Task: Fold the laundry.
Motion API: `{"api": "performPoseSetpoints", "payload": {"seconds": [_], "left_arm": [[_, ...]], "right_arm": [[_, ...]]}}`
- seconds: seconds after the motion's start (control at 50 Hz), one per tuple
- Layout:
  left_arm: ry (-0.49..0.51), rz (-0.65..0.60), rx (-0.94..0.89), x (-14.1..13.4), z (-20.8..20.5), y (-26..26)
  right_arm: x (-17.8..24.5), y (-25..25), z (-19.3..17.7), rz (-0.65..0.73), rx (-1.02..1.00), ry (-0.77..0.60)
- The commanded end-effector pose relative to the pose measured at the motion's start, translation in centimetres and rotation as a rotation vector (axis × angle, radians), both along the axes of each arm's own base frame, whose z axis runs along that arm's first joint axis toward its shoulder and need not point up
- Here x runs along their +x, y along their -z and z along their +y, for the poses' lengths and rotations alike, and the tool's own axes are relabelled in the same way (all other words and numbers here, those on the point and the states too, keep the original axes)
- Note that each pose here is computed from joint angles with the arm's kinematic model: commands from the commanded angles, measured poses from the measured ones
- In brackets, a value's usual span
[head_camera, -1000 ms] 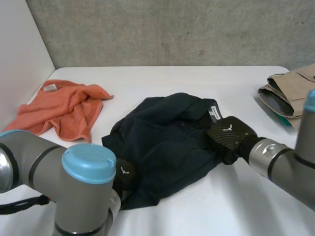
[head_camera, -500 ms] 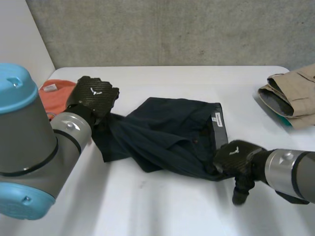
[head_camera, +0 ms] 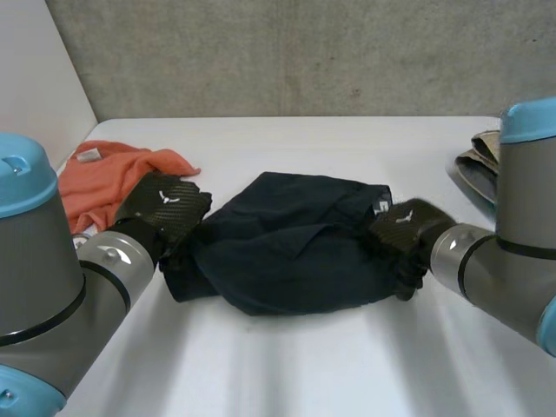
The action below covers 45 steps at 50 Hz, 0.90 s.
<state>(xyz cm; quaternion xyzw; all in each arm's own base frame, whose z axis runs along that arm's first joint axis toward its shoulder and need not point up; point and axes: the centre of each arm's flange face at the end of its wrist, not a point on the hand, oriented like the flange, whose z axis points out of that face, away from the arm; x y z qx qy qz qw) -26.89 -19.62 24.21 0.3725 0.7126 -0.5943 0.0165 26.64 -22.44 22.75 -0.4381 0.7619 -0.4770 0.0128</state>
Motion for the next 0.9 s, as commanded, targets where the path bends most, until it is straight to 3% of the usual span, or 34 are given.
{"api": "performPoseSetpoints", "payload": {"seconds": [0.02,0.18,0.56,0.68,0.76,0.9], "left_arm": [[-0.010,-0.017,0.032,0.1,-0.4,1.1],[-0.007,-0.015,0.045,-0.2,-0.6,1.5],[-0.040,0.040,0.073,0.4,-0.3,0.8],[-0.040,0.044,0.098,0.5,0.0,1.1],[-0.033,0.014,0.144,0.8,0.8,1.5],[0.068,-0.164,0.374,1.6,4.8,2.8]], "right_arm": [[-1.4,-5.1,0.8,-0.062,-0.096,0.022],[-3.6,-7.9,1.7,-0.095,-0.003,0.005],[0.9,4.7,-1.9,-0.055,0.054,-0.060],[0.2,4.2,-1.4,-0.037,0.064,-0.030],[-1.4,1.6,0.5,0.019,0.062,-0.041],[-4.9,1.1,5.8,0.357,0.266,-0.280]]}}
